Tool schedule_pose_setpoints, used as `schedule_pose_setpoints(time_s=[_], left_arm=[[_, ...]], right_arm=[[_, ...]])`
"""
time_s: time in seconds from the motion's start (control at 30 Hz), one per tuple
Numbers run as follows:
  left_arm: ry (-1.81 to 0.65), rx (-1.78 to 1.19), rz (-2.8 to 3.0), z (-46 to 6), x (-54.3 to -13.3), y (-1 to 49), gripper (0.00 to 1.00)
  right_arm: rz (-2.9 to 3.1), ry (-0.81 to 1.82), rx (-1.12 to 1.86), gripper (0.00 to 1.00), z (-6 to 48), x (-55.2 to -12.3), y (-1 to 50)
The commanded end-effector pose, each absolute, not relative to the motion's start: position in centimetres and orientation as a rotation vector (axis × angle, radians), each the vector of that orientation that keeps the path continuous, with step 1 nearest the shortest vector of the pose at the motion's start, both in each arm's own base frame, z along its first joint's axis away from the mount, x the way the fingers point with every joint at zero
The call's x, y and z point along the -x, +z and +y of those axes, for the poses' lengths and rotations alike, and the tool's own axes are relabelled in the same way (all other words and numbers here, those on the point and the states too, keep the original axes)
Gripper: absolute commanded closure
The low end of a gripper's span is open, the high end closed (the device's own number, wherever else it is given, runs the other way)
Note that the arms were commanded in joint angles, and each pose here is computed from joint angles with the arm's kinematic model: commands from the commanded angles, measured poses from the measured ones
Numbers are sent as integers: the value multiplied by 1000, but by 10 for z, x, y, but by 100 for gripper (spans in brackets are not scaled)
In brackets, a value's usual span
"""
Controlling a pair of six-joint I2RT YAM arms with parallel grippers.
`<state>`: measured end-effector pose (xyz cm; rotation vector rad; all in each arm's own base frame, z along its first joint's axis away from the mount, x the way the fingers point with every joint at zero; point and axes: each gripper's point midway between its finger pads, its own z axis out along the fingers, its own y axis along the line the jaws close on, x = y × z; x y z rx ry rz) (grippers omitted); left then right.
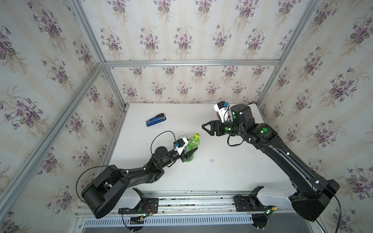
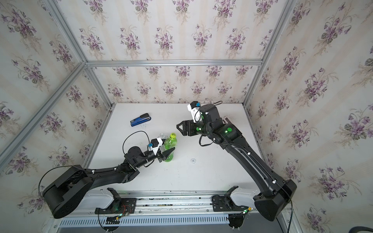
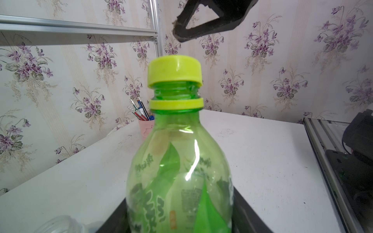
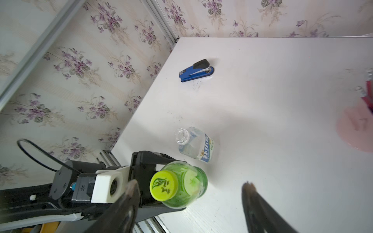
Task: Screw on the bottle caps
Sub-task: Screw the bottle cap onto the plastic bottle.
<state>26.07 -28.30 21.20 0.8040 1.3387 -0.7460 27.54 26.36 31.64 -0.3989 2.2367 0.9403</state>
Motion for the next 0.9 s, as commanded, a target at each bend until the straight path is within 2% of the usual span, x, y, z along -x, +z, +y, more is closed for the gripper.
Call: schedule_pose_setpoints(time_s=[0.0,0.07,0.27,0.67,0.87], left_arm=[[-767,-783,1286,-283,-259,226,39],[-768,-772,1291,-281,-261,226,39],[-775,-769,1290,-280,-261,227,39],[-780,-775,1298,-282,-261,225,39],[-784,-778,1298,-282,-261,227,39]], right_arm=[[2183,1174,344,36,285,-273,326],[2193,1240,337,43,291,-269,316],[2183,1297,318,52,294,-267,307],[2252,1277,373,56,307,-265,290],[2303,1157,426,61,307,-263,282]])
